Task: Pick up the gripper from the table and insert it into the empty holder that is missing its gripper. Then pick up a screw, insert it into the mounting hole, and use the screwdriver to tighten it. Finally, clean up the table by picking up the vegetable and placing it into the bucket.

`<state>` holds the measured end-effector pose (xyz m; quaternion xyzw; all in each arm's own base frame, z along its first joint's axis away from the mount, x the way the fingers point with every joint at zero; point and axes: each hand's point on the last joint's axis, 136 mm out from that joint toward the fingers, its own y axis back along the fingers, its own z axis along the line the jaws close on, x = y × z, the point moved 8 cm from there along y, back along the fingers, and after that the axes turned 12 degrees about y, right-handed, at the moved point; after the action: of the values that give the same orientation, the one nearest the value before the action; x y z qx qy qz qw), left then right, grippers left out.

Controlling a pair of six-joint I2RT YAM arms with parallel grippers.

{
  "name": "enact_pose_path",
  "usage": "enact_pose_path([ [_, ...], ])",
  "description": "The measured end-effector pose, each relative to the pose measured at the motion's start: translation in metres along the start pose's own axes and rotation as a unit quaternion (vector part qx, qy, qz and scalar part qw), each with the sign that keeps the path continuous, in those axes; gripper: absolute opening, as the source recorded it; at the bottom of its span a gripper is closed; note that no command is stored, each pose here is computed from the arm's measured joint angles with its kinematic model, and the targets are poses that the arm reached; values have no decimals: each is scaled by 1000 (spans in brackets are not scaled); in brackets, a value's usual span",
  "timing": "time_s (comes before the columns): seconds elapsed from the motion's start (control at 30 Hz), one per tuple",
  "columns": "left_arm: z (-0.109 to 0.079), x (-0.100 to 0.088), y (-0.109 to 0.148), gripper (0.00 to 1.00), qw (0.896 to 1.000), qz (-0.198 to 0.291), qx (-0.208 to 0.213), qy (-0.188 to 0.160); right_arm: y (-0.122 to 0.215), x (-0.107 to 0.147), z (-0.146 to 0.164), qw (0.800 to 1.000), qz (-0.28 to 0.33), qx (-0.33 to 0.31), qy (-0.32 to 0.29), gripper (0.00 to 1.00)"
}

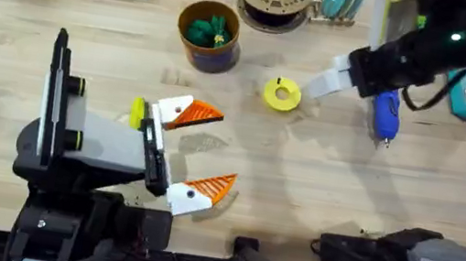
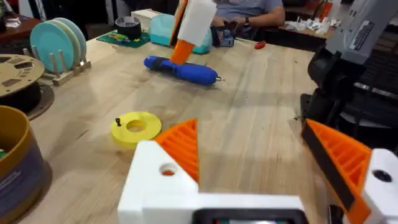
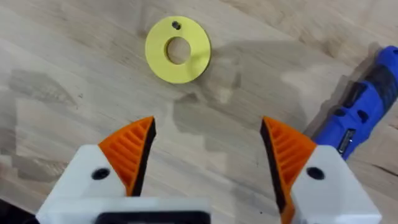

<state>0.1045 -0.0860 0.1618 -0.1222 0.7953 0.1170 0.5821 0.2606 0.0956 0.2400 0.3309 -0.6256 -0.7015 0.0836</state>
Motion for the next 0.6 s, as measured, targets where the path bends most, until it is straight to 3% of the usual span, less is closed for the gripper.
enact_pose_path([
  [0.23,0,0,0,985,1000,0,0,0,-22,-8,4,1000,21,-10,11,996],
  [0.6,0,0,0,986,1000,0,0,0,-48,-28,6,1000,4,-10,14,996],
])
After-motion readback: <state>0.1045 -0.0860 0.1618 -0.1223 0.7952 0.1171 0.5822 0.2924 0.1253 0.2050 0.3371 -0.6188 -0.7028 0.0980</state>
